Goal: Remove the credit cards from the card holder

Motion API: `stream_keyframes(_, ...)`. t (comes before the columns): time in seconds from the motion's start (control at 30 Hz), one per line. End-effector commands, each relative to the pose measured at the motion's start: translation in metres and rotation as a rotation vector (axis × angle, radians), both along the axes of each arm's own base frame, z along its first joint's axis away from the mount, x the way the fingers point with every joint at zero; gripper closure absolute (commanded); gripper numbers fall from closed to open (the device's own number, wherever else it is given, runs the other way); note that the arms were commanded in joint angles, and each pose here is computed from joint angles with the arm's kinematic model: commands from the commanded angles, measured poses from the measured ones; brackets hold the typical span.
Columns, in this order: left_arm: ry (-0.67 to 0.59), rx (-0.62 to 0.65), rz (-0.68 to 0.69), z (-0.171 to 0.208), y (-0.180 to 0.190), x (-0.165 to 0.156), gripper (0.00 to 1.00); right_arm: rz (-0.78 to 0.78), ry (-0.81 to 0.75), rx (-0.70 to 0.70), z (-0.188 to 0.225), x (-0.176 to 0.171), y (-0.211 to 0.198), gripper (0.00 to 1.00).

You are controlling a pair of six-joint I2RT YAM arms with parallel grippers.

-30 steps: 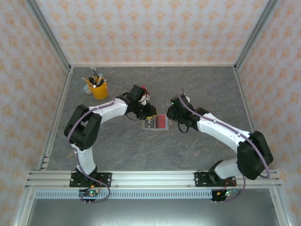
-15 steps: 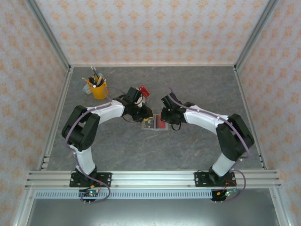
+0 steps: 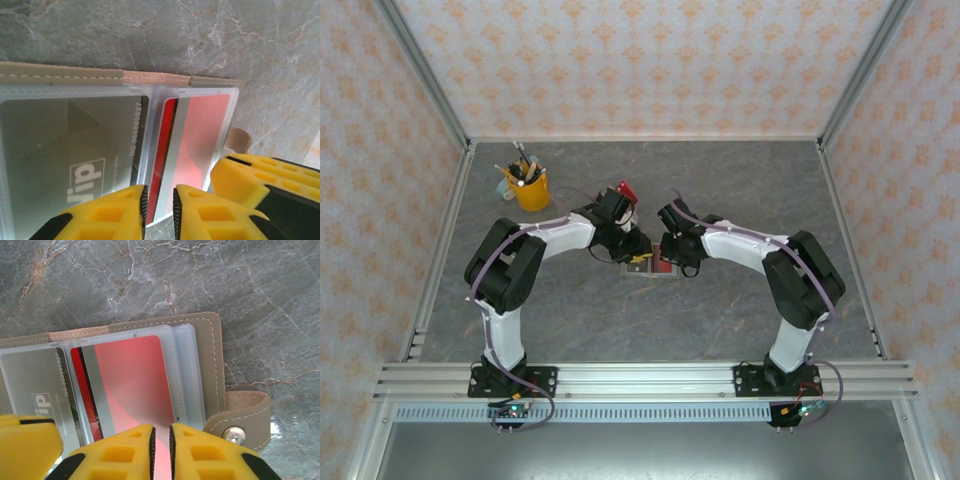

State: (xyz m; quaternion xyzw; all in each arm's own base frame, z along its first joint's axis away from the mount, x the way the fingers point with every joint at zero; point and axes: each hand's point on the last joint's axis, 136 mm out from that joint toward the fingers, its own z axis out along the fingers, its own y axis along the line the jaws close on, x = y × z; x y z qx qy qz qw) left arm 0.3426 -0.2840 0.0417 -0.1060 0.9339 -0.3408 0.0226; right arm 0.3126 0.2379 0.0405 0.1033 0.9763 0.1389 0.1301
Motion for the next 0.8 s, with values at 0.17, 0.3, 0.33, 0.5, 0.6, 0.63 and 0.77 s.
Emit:
stream_keyframes(0.17,0.001,-0.015,-0.031,-0.003,-0.01,0.004,0.76,-0.01,0.049,-0.05,-0.016,-0.002,-0.006,0.83)
stream_keyframes(0.3,0.004,-0.029,-0.05,-0.004,-0.012,0.004,0.76,-0.008,0.066,-0.056,-0.022,-0.004,-0.006,0.83)
stream_keyframes(0.33,0.005,-0.03,-0.053,-0.004,-0.013,0.004,0.76,-0.005,0.069,-0.059,-0.023,-0.005,-0.006,0.83)
stream_keyframes(0.5,0.006,-0.037,-0.067,-0.005,-0.015,0.003,0.77,-0.007,0.082,-0.064,-0.028,-0.007,-0.007,0.83)
stream_keyframes(0.6,0.01,-0.043,-0.073,-0.006,-0.016,0.002,0.77,-0.006,0.087,-0.066,-0.03,-0.008,-0.008,0.83)
stream_keyframes(0.63,0.009,-0.046,-0.076,-0.007,-0.016,0.002,0.77,-0.006,0.089,-0.068,-0.031,-0.008,-0.008,0.83)
stream_keyframes(0.77,0.002,-0.058,-0.084,-0.004,-0.017,0.002,0.79,-0.006,0.095,-0.073,-0.033,-0.009,-0.009,0.83)
